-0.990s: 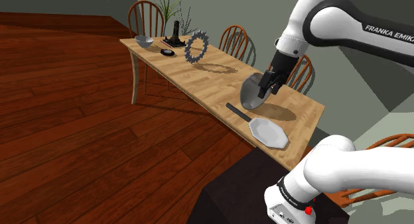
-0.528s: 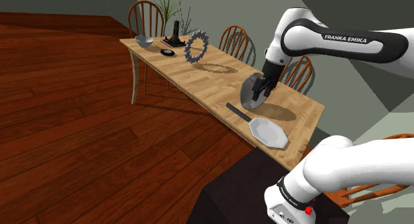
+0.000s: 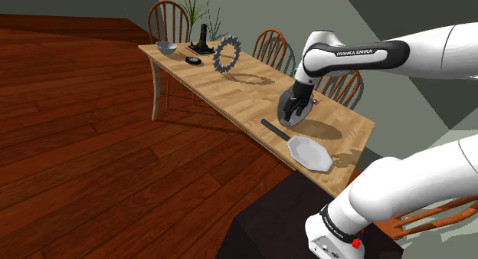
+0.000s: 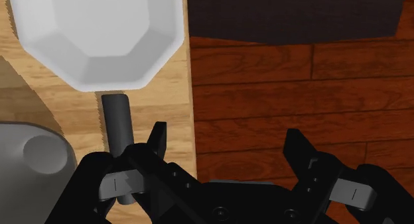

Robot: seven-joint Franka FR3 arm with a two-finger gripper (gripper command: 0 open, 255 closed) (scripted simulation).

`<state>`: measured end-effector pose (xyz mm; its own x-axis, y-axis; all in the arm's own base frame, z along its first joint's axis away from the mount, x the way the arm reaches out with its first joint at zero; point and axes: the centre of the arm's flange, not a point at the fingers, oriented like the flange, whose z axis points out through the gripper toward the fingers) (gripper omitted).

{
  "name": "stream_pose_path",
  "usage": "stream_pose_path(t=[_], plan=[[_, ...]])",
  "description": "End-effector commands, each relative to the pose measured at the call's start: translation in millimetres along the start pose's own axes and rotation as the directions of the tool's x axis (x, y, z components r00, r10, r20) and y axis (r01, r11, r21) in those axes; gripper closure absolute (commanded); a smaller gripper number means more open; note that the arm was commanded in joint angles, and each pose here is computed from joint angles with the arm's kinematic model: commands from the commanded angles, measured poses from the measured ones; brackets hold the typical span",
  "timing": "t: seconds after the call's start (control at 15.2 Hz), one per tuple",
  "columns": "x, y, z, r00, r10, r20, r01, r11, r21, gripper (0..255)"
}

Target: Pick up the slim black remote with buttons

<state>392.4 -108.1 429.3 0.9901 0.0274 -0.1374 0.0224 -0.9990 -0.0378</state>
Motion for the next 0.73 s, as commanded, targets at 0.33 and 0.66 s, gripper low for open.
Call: stream_pose_path(t=[0.33,0.66], plan=[[52,57,57,0.999,-0.038,0.036,0.039,0.999,-0.009,0],[89,95,98,0.996,-0.064,0.062,0.065,0.998,-0.014,0]])
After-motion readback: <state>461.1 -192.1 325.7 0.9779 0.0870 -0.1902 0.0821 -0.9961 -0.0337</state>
